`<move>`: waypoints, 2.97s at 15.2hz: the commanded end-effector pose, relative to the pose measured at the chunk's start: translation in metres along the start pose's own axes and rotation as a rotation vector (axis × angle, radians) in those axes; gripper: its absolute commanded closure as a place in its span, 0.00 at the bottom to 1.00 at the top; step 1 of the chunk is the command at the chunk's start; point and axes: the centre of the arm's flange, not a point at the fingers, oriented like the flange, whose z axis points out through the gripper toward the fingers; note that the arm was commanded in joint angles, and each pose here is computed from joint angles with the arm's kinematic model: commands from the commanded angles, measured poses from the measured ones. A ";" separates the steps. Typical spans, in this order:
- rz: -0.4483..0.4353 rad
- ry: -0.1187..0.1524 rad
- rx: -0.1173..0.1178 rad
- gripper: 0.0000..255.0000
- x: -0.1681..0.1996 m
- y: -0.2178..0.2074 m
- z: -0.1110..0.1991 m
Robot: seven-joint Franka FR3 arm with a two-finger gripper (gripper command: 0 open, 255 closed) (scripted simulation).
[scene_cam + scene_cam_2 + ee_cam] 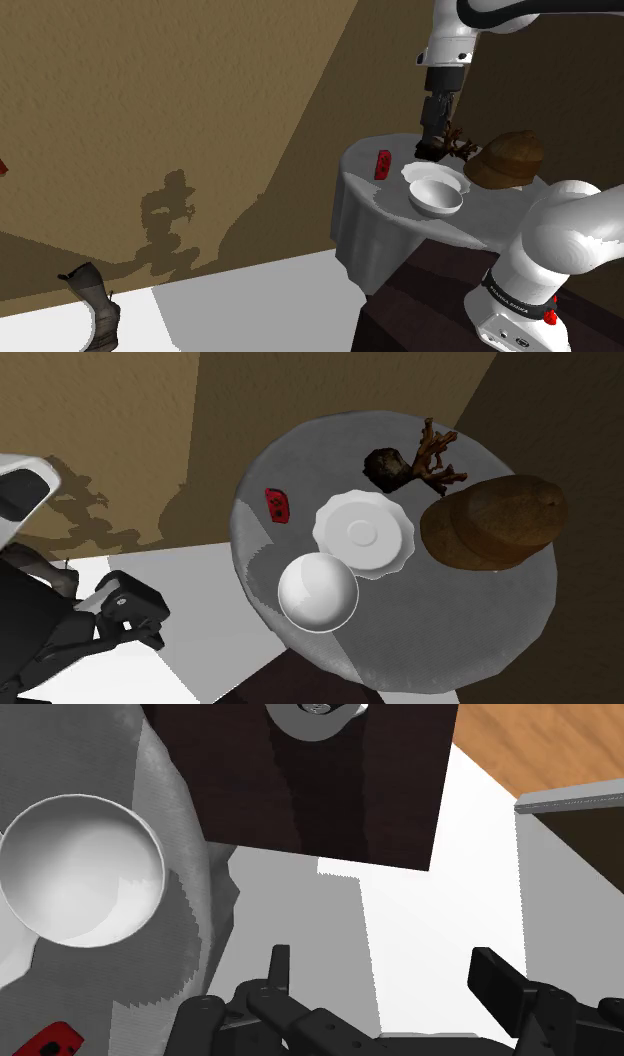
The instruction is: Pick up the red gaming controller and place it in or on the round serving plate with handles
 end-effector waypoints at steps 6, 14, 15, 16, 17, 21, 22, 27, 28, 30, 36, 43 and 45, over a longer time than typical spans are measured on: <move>-0.035 0.013 -0.021 0.00 0.029 0.049 0.025; -0.090 0.033 -0.055 0.00 0.081 0.126 0.062; -0.097 0.035 -0.060 0.00 0.087 0.136 0.067; -0.104 0.038 -0.064 0.00 0.094 0.146 0.071; -0.111 0.040 -0.068 0.00 0.101 0.155 0.075; -0.139 0.050 -0.085 0.00 0.129 0.193 0.092; -0.146 0.053 -0.090 0.00 0.137 0.202 0.096; -0.181 0.065 -0.111 0.00 0.174 0.248 0.115; -0.188 0.068 -0.115 0.00 0.182 0.257 0.119; -0.202 0.073 -0.124 0.00 0.198 0.276 0.126; -0.243 0.088 -0.149 0.00 0.246 0.329 0.146; -0.250 0.090 -0.153 0.00 0.258 0.342 0.180; -0.250 0.090 -0.153 0.00 0.258 0.343 0.188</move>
